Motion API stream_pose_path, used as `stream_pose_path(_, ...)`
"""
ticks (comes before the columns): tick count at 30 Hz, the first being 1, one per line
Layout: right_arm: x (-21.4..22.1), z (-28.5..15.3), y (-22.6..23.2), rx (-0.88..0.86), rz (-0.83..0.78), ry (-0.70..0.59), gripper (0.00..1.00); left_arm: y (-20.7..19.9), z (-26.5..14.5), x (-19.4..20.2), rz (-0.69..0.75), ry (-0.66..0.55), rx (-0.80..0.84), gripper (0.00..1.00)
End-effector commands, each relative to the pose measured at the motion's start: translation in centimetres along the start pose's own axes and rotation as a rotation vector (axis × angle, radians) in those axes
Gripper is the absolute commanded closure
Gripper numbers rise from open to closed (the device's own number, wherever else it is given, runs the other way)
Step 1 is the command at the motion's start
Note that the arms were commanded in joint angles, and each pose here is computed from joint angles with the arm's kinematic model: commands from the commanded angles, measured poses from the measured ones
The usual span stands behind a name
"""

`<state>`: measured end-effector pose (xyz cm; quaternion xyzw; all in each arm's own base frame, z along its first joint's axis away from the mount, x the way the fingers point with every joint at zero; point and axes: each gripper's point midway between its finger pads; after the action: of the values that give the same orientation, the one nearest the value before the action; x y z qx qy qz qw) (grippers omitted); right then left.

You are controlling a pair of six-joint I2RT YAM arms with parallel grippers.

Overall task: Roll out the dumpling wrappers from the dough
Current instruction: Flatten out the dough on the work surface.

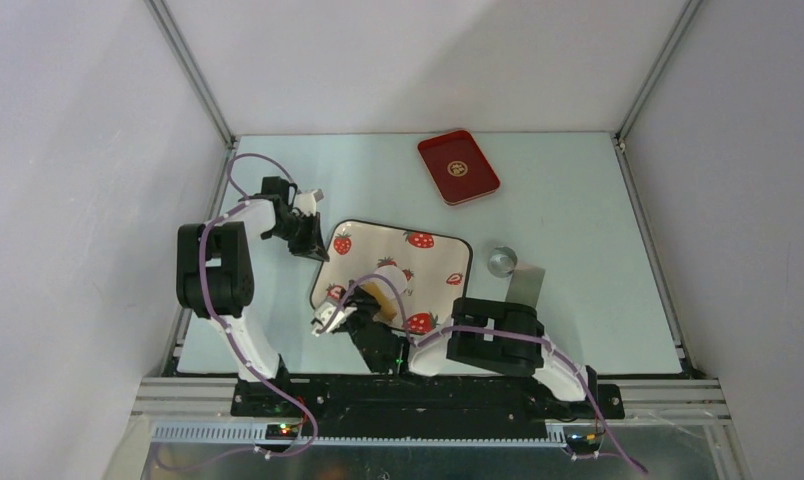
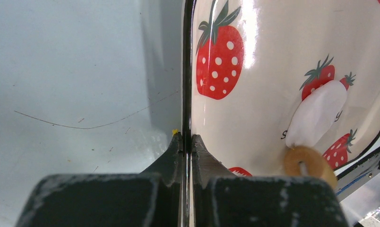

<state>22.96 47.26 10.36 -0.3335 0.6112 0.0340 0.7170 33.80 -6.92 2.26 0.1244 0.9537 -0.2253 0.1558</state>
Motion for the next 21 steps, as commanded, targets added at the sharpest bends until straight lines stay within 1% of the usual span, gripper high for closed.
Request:
stream_pose_path(1,-0.1,-1.3,3.2,-0.112,0.072,-0.042,1.00,-0.5,-0.6,-1.1,0.040,-0.045,0.008,1.00)
stream_pose_path(6,-0.7,-1.3,3.0,-0.111,0.071,-0.057,1.00,-0.5,-0.6,-1.2,0.043,-0.046,0.008,1.00)
stream_pose_path(9,-3.4,-0.9,1.6,-0.076,0.070,-0.137,1.00,-0.5,-0.7,-1.1,0.043,-0.045,0.007,1.00)
stream_pose_path(10,-4.6,-0.4,0.5,-0.050,0.050,-0.162,1.00,-0.5,-0.6,-1.1,0.043,-0.045,0.008,1.00)
stream_pose_path(14,-9.0,1.0,-4.4,0.065,0.066,-0.234,1.00,-0.5,-0.6,-1.2,0.041,-0.046,0.011,1.00)
stream_pose_path(16,-10.1,1.7,-7.0,0.121,0.077,-0.243,1.00,-0.5,-0.6,-1.2,0.041,-0.046,0.010,1.00)
stream_pose_path(18,-10.1,2.4,-9.3,0.166,0.085,-0.225,1.00,-0.5,-0.6,-1.2,0.040,-0.046,0.008,1.00)
stream_pose_path(21,-8.8,3.4,-11.4,0.210,0.123,-0.172,1.00,-0.4,-0.6,-1.1,0.036,-0.042,0.006,1.00)
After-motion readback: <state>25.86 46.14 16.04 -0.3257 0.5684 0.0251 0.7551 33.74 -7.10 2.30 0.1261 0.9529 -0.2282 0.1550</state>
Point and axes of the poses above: each gripper's point midway between its finger pads, its own z axis out along the fingers, its own y axis along the line the jaws close on, x = y × z, and after that the axes turned 8 degrees about z, right-handed
